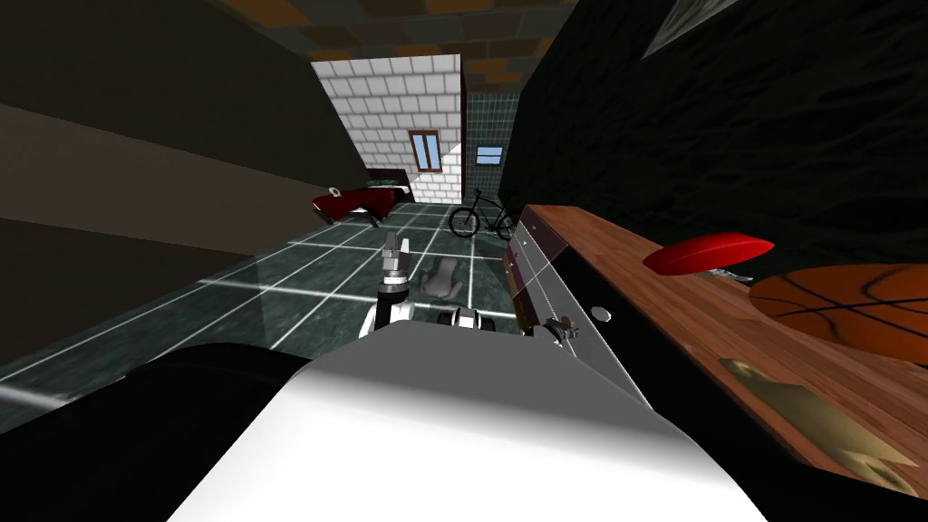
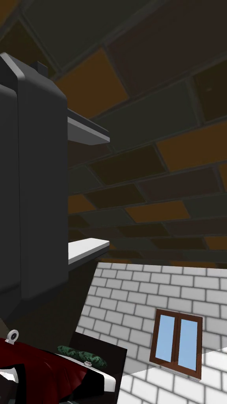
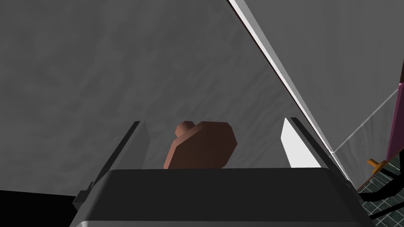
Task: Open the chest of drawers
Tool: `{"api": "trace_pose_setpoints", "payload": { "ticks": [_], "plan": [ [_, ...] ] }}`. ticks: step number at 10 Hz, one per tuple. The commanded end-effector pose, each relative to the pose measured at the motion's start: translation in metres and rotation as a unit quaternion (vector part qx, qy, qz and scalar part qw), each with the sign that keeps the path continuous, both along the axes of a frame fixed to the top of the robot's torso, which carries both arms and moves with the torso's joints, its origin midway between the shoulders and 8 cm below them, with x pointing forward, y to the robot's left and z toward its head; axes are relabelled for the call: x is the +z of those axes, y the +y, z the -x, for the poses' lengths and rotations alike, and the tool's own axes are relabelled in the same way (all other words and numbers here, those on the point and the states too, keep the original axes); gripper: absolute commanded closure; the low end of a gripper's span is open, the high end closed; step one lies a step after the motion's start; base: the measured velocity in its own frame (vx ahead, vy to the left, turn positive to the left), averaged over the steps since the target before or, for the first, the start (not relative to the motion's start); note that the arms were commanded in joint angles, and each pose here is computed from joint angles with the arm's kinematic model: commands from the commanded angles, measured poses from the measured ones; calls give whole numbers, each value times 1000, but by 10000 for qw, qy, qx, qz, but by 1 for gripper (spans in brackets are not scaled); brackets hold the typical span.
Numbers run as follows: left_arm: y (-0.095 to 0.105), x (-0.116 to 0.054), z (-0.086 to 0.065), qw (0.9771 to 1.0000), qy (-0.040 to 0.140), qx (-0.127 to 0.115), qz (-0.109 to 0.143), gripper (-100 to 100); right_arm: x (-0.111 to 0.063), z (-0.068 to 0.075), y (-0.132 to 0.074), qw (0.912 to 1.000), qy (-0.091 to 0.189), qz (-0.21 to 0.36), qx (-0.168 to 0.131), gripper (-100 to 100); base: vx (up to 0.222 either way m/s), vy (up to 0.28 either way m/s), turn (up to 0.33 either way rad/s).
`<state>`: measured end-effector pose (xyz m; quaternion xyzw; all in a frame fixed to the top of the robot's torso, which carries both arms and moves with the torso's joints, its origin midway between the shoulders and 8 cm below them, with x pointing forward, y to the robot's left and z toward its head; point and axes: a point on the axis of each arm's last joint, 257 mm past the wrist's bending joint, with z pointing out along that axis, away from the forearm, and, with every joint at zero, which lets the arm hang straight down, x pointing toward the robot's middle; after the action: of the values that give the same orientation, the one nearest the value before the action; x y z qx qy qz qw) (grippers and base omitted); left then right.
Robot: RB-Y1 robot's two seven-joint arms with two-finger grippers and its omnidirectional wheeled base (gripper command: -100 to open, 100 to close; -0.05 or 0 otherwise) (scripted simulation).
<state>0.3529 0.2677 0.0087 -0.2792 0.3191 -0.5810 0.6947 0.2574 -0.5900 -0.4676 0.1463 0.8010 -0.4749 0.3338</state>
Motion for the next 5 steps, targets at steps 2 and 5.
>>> {"api": "trace_pose_setpoints", "payload": {
  "ticks": [2,5],
  "plan": [
    [0,0,0,10000,1,0,0,0,-2,23,-25,9991,64,32,-410,-100,-77,9,231],
    [0,0,0,10000,0,0,-1,0,2,52,-64,9934,-44,21,-1148,-100,-157,17,395]
  ]
}}
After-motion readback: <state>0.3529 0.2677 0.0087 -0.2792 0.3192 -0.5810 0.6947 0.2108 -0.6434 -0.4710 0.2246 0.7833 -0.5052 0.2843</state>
